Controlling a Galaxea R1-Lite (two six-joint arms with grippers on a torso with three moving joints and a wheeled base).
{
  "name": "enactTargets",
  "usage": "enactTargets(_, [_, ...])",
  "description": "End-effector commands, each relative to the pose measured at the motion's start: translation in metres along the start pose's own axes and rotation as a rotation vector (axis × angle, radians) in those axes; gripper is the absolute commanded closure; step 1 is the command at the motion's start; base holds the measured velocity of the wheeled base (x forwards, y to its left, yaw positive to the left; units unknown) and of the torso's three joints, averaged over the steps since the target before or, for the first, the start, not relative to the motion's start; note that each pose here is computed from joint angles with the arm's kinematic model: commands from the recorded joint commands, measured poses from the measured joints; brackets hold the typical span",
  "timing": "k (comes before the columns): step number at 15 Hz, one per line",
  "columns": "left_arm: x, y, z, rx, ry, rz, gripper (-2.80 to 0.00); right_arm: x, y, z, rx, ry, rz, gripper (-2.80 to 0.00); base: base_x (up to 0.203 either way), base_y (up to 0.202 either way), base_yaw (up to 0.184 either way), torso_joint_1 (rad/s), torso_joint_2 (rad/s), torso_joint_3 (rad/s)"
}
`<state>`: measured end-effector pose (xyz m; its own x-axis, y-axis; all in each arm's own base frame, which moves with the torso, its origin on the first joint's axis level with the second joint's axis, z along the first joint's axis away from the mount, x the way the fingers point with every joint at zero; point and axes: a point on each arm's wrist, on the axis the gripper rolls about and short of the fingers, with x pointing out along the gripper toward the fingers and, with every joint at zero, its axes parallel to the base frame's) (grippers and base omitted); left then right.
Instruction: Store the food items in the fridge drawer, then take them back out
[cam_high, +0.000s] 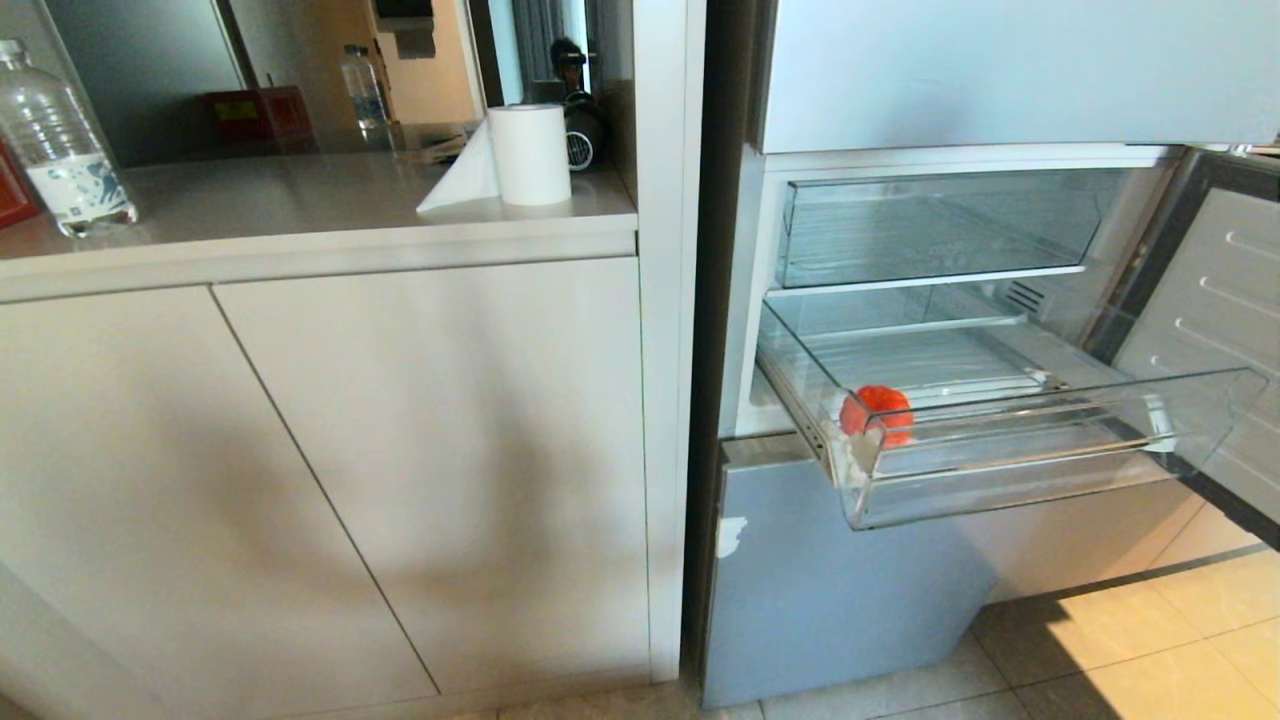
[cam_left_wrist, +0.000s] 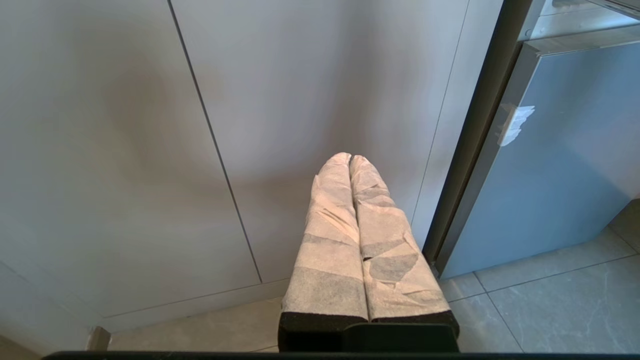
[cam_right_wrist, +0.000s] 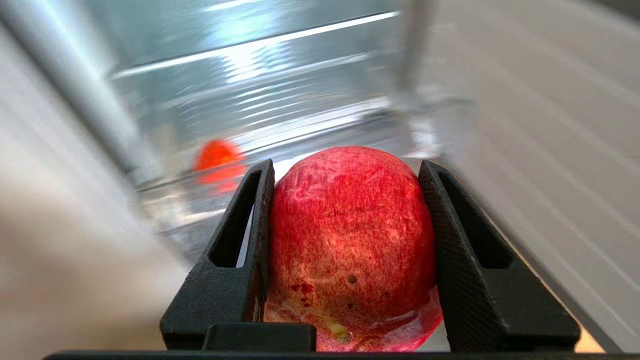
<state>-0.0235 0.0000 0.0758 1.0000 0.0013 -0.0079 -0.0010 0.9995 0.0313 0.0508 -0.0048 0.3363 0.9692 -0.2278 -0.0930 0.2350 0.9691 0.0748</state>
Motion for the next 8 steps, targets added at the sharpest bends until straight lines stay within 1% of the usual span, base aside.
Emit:
enactTargets(1, [0.000,0.000,0.000,-0.001,0.000,0.000,0.00,-0.035,-0.012,-0.015,0.022,-0.077,-0.066,0.00,0.000,0.000,0.000,0.000,0.00,0.000])
enactTargets(3, [0.000,0.000,0.000,0.001,0.000,0.000,0.00,-0.036,-0.014,-0.018,0.031,-0.104,-0.187,0.00,0.000,0.000,0.000,0.000,0.00,0.000])
enactTargets(5, [0.000,0.000,0.000,0.001,0.000,0.000,0.00,-0.031,-0.016,-0.016,0.044,-0.153,-0.336,0.00,0.000,0.000,0.000,0.000,0.00,0.000])
enactTargets(8, [0.000,0.000,0.000,-0.001,0.000,0.000,0.00,-0.011,-0.030,0.001,0.047,-0.261,-0.650,0.00,0.000,0.000,0.000,0.000,0.00,0.000])
